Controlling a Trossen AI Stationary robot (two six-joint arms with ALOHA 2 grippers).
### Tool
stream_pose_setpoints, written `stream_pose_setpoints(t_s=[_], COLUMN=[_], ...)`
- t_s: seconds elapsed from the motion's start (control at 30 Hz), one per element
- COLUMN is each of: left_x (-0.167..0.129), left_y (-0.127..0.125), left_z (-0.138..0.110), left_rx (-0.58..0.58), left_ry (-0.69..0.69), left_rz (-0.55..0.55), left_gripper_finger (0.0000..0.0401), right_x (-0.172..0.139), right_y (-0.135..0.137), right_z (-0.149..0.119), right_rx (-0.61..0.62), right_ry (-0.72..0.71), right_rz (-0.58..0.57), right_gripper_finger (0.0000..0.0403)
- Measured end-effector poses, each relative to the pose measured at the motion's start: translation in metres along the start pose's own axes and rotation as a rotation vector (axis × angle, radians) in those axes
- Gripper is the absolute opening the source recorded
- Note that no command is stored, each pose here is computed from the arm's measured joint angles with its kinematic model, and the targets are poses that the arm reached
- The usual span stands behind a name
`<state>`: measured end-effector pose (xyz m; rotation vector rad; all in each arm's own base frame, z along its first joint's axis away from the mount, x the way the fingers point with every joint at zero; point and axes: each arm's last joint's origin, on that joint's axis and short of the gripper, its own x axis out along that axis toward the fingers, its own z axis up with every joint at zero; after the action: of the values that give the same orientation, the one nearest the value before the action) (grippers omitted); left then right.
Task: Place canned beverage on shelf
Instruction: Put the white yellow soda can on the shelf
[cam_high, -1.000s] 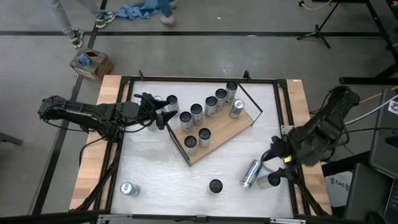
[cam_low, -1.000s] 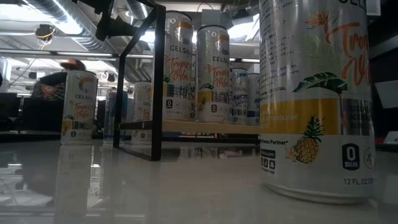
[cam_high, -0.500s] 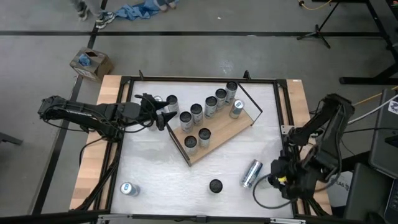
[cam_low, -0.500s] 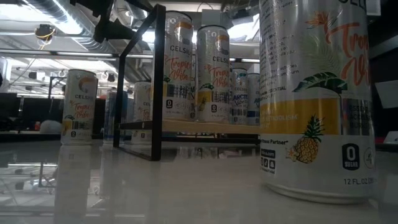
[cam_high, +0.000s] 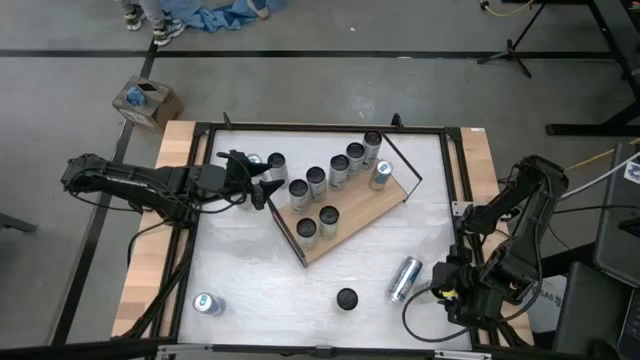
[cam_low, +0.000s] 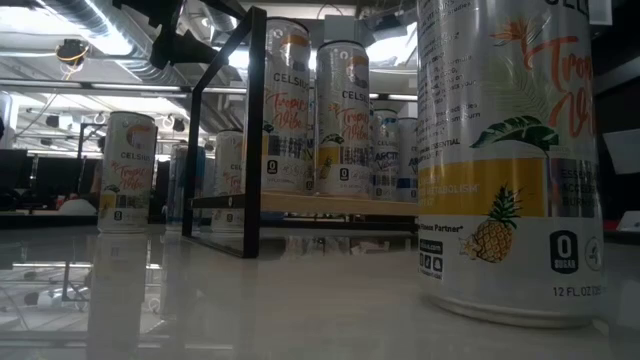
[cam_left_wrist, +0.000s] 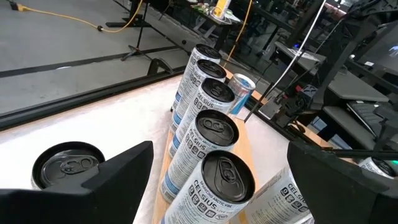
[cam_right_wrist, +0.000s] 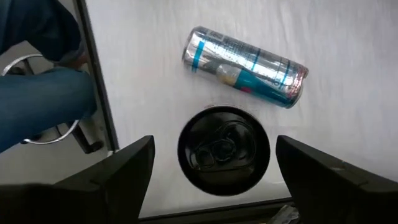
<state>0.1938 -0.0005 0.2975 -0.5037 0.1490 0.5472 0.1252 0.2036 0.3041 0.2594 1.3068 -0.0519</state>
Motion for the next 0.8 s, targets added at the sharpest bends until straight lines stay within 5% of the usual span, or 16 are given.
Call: stream_pose_setpoints(t_s=[0.8], left_x=[0.000], left_y=[0.000], left_z=[0.000], left_rx=[-0.001], left_ry=[0.000], left_rz=[0.000], left_gripper_finger=[0.0365], right_x=[0.023], right_y=[0.010], right_z=[-0.001], right_rx=[-0.105], right_ry=[0.044], right_rz=[-0.112], right_gripper_finger=[0.0324])
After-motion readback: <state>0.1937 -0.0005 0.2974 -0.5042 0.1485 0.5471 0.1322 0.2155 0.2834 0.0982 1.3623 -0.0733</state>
